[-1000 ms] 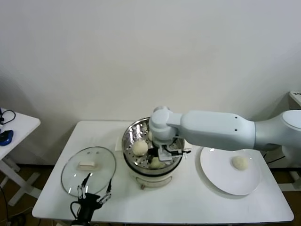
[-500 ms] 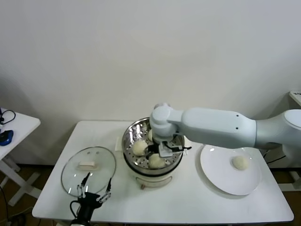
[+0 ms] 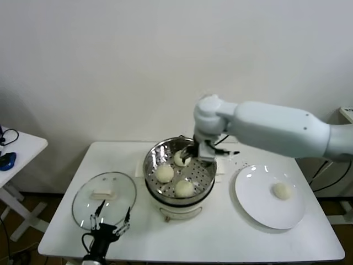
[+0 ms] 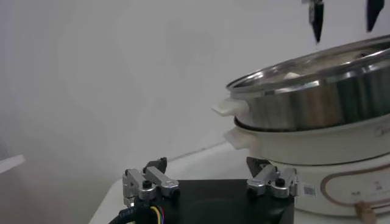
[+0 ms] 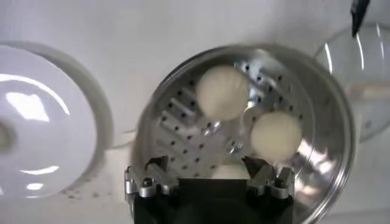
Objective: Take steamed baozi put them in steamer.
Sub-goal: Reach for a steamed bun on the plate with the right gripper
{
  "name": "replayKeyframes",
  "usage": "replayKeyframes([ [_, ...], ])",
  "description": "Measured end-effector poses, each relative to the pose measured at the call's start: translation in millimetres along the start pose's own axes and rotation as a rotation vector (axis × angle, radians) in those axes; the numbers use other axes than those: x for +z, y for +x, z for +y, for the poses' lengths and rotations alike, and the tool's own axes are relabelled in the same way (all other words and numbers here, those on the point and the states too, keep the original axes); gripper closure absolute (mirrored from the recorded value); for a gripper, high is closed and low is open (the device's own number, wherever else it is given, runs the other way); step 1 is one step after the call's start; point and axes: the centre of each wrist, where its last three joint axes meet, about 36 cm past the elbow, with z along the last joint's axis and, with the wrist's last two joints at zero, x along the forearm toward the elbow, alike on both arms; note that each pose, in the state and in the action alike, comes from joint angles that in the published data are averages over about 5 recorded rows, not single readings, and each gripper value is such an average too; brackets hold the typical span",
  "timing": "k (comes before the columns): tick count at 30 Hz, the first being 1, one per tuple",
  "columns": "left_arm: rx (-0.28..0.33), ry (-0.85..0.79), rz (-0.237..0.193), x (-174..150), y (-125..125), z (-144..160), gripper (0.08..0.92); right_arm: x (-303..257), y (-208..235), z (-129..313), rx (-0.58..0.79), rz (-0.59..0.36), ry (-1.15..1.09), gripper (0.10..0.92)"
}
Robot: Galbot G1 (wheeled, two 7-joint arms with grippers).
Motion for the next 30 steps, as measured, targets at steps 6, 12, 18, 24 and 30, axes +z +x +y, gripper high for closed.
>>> replayKeyframes([
  [6,0.002,0.002,-0.015,-3.7,-2.6,2.5,0.177,58.0,18.0,84.8,0.016,-0.029,-0.352,0.2],
  [12,0.01,0.015,-0.035,-5.5,-4.8,2.6,0.177,93.7,6.8,183.7,0.022,-0.046,-0.64,0.2],
  [18,0.019,0.039,-0.06,-7.2,-3.8,1.9,0.177,104.9,-26.8,256.4,0.016,-0.051,-0.82,0.2],
  [24,0.021,0.048,-0.069,-6.6,-0.3,2.8,0.177,106.2,-69.5,308.2,-0.02,-0.033,-0.934,0.2],
  [30,0.021,0.053,-0.068,-5.1,1.1,2.0,0.177,103.9,-105.5,344.4,-0.062,-0.013,-1.014,0.2],
])
